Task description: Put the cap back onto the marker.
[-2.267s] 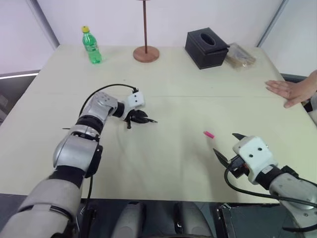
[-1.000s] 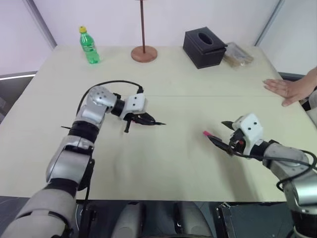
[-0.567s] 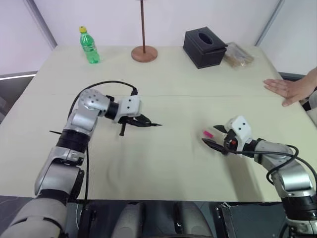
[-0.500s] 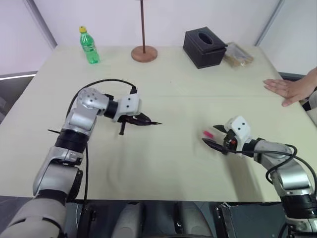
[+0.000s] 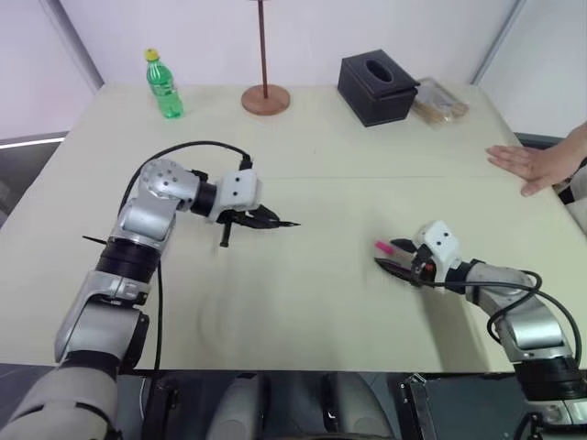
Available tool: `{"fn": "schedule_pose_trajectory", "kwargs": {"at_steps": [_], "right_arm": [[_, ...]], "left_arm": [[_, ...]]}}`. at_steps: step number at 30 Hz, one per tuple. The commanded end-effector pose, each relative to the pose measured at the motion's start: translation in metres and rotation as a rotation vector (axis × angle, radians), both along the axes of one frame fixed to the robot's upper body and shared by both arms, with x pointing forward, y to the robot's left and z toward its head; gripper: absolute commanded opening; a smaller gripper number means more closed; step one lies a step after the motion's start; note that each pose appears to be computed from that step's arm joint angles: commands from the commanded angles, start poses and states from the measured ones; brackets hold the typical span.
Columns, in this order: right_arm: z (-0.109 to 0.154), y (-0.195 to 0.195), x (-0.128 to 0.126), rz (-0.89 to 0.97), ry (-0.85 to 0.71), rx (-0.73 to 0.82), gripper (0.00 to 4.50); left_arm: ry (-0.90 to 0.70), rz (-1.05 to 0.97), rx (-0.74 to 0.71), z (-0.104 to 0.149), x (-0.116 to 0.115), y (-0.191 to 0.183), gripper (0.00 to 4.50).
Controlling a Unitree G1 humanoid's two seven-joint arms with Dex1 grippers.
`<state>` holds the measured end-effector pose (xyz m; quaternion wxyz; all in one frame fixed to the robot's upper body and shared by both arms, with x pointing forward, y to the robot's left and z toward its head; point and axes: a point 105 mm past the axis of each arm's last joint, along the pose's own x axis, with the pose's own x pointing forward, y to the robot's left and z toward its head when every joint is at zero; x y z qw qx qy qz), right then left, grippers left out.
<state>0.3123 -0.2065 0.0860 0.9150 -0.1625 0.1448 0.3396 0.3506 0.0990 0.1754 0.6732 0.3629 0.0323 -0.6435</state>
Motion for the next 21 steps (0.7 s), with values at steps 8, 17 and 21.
{"fn": "schedule_pose_trajectory", "kwargs": {"at_steps": [8, 17, 21], "right_arm": [[0.014, 0.007, -0.003, 0.022, -0.065, -0.042, 0.01], [0.059, 0.053, -0.026, 0.247, -0.216, -0.277, 0.01], [0.065, 0.065, -0.029, 0.294, -0.208, -0.280, 0.01]], "left_arm": [[-0.005, -0.042, -0.008, 0.004, -0.004, -0.006, 0.00], [-0.083, -0.167, 0.050, -0.012, -0.001, -0.031, 0.00], [-0.116, -0.199, 0.053, -0.011, 0.003, -0.041, 0.00]]}}
